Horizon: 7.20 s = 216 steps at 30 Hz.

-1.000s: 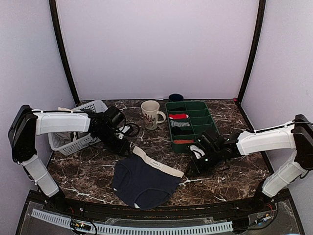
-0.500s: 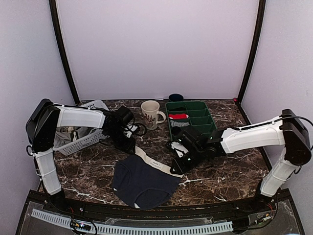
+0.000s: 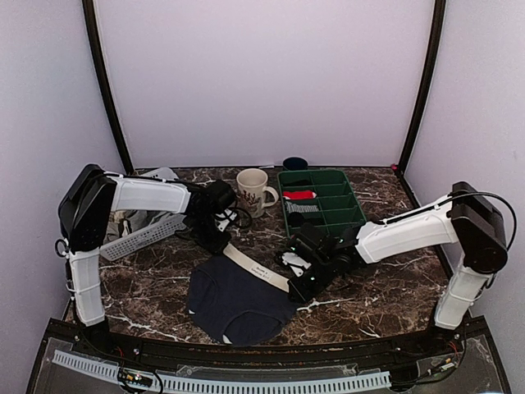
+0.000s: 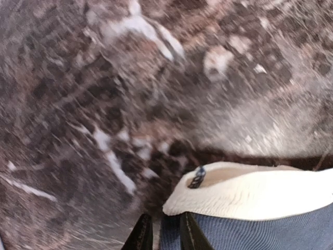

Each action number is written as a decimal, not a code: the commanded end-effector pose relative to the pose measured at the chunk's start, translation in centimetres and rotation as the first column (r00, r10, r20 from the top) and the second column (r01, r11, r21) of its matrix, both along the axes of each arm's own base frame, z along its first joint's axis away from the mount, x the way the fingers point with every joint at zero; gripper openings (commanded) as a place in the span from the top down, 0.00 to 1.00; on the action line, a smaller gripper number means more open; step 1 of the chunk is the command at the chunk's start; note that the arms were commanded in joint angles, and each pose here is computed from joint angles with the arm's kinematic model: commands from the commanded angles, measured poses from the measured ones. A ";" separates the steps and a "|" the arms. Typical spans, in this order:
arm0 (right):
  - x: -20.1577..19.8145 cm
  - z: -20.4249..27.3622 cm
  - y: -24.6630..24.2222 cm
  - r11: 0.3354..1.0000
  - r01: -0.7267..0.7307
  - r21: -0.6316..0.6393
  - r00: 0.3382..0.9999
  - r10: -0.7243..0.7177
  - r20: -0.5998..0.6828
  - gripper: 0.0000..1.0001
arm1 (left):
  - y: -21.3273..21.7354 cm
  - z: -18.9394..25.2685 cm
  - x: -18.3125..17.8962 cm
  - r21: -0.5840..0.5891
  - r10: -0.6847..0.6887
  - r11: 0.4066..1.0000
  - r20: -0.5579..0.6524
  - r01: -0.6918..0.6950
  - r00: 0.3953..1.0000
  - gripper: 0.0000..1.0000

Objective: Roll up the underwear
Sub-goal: Smooth out the underwear at the center of the board, then rotate the underwear at the center of the board, then move the underwear to the center of the board, then pick up the underwear from the center of the board.

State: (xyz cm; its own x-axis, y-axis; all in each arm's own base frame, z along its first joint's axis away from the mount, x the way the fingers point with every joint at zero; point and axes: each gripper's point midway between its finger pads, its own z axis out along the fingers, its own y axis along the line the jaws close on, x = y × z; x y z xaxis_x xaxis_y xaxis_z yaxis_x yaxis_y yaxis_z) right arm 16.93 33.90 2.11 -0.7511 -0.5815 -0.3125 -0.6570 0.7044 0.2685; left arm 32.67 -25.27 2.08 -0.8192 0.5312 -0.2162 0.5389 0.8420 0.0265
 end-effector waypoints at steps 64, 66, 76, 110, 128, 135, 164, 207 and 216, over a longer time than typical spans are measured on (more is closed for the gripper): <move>3.8 2.1 6.4 0.959 -0.190 0.212 0.982 0.187 0.035 0.81 | 0.6 2.6 -15.4 -0.283 -0.011 0.958 -0.201 -0.047 0.980 0.62; 3.5 1.3 5.8 0.965 -0.185 0.188 0.983 0.185 0.018 0.83 | 0.3 2.7 -15.7 -0.291 -0.018 0.956 -0.204 -0.043 0.979 0.63; -1.9 -2.3 -0.7 0.984 -0.132 0.121 0.981 0.147 -0.124 0.85 | 0.5 -0.5 -16.0 -0.222 0.024 0.972 -0.237 -0.078 0.971 0.69; 1.4 1.4 1.6 0.973 -0.109 0.204 0.990 0.124 -0.064 0.79 | -5.2 1.1 -12.1 -0.381 -0.207 0.916 -0.187 0.123 0.960 0.62; -2.8 4.0 2.6 0.949 -0.203 0.241 0.968 0.231 -0.095 0.75 | -3.5 4.4 -13.9 -0.420 -0.289 0.881 -0.116 0.216 0.950 0.63; 7.1 5.9 -0.7 0.985 -0.110 0.132 0.992 0.101 0.074 0.66 | -5.2 6.2 -9.1 -0.446 -0.231 0.872 -0.012 0.201 0.973 0.60; 13.5 -0.1 -1.4 0.983 -0.163 -0.089 0.982 0.170 0.080 0.87 | -5.2 3.9 -3.1 -0.409 -0.124 0.903 0.034 0.127 0.992 0.62; 9.9 9.9 2.4 0.911 -0.401 0.093 0.876 0.352 0.329 1.00 | -8.3 4.1 -2.2 -0.580 -0.351 0.662 0.318 0.474 0.881 0.59; 9.1 10.9 2.2 0.900 -0.428 0.085 0.853 0.371 0.366 1.00 | -6.6 4.1 -0.4 -0.608 -0.328 0.656 0.303 0.447 0.894 0.56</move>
